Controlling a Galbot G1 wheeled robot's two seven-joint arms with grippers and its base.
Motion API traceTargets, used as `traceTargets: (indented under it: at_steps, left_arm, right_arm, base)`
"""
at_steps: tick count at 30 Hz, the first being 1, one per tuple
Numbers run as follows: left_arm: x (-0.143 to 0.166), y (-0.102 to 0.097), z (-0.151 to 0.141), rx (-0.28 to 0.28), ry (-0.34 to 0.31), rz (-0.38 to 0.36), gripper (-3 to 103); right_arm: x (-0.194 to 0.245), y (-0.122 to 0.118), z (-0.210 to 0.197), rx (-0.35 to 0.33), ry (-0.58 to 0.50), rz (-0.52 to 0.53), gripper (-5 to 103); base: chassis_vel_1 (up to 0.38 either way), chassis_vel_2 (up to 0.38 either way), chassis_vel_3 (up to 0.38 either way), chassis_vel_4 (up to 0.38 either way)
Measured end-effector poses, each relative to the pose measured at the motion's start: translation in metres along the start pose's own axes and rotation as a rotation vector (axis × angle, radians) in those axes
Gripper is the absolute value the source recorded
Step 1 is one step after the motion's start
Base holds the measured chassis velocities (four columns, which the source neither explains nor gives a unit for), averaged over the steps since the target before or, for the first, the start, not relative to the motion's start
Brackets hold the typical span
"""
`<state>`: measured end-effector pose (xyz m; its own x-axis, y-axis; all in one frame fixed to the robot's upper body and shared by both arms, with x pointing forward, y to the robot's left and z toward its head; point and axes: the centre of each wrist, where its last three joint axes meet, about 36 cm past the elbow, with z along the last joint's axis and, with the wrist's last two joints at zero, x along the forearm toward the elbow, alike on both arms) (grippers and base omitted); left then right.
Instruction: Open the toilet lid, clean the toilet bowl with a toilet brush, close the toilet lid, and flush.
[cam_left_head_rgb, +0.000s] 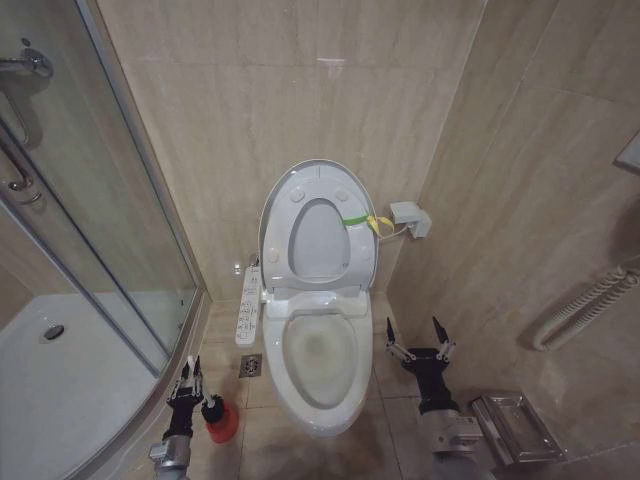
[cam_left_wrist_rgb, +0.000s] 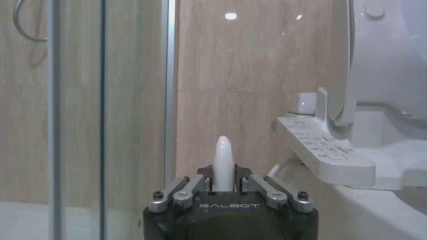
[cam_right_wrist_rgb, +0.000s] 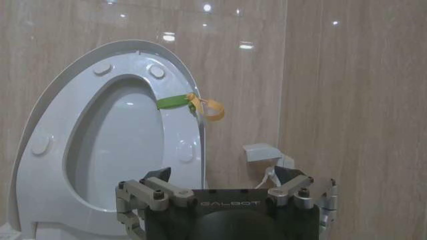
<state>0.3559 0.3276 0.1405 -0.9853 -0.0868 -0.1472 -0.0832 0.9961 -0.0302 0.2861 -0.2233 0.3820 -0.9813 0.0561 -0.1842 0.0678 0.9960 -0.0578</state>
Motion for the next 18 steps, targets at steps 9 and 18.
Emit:
traceTargets:
  at_steps: [9,18]
  left_arm:
    - [-0.006,-0.008,0.015,0.004,0.039,0.018,22]
    - [-0.016,-0.005,0.023,-0.012,0.063,0.028,22]
  right_arm:
    - [0.0,0.0,0.0,0.0,0.0,0.0,100]
    - [0.0,0.0,0.0,0.0,0.0,0.0,100]
  base:
    - [0.0,0.0,0.0,0.0]
    - [0.0,0.0,0.0,0.0]
